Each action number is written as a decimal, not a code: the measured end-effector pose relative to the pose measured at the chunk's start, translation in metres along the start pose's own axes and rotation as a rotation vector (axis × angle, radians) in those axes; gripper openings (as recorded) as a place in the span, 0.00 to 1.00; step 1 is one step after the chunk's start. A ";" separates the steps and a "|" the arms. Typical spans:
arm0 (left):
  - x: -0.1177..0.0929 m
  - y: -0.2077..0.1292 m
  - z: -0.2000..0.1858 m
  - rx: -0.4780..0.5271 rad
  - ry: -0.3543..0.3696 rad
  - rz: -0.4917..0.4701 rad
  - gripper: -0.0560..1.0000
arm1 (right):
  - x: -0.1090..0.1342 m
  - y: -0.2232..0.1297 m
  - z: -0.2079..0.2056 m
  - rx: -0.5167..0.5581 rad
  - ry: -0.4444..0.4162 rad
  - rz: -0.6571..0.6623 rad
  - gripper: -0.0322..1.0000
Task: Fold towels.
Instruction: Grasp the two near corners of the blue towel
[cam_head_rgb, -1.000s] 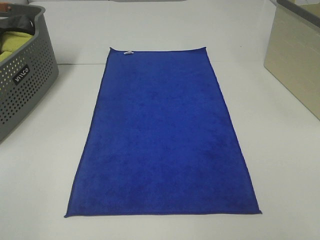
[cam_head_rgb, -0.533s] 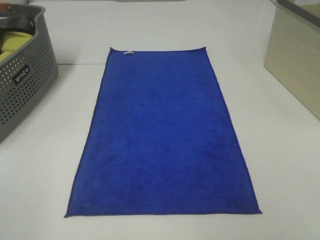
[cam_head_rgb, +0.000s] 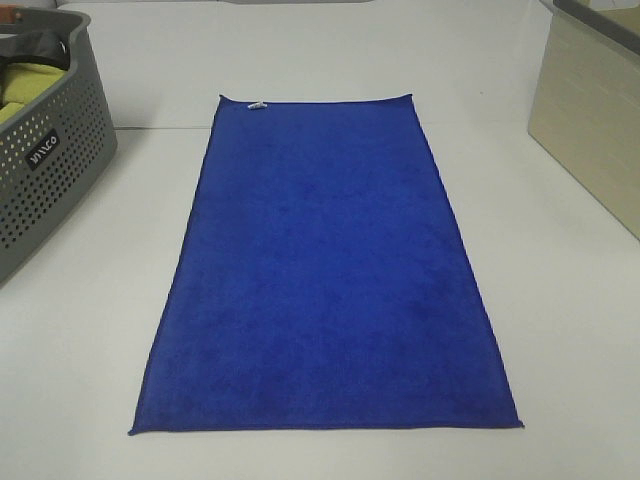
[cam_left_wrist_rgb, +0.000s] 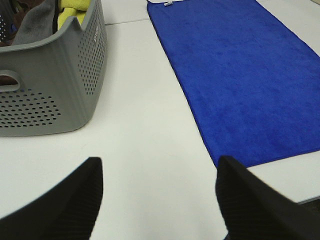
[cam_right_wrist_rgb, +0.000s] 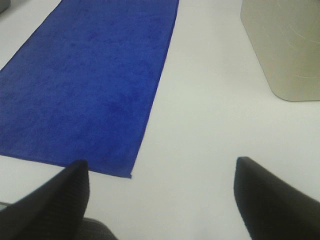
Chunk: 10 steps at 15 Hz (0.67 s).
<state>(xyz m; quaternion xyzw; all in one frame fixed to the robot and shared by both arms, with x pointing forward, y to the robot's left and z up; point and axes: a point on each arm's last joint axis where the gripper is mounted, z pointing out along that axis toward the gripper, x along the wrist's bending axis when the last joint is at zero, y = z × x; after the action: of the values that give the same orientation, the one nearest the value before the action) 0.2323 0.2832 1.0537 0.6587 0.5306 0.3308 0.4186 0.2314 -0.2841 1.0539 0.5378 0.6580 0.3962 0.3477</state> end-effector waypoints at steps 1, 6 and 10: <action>0.000 0.000 0.000 0.000 0.000 0.000 0.65 | 0.000 0.000 0.000 0.000 0.000 0.000 0.76; 0.000 0.000 0.000 0.000 0.000 0.000 0.65 | 0.000 0.000 0.000 0.000 0.000 0.000 0.76; 0.000 0.000 0.000 0.000 0.000 0.000 0.65 | 0.000 0.000 0.000 0.000 0.000 0.000 0.76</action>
<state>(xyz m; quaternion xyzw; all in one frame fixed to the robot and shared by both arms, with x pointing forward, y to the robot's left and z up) 0.2323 0.2832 1.0537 0.6587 0.5306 0.3308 0.4186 0.2314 -0.2841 1.0539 0.5378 0.6580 0.3962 0.3477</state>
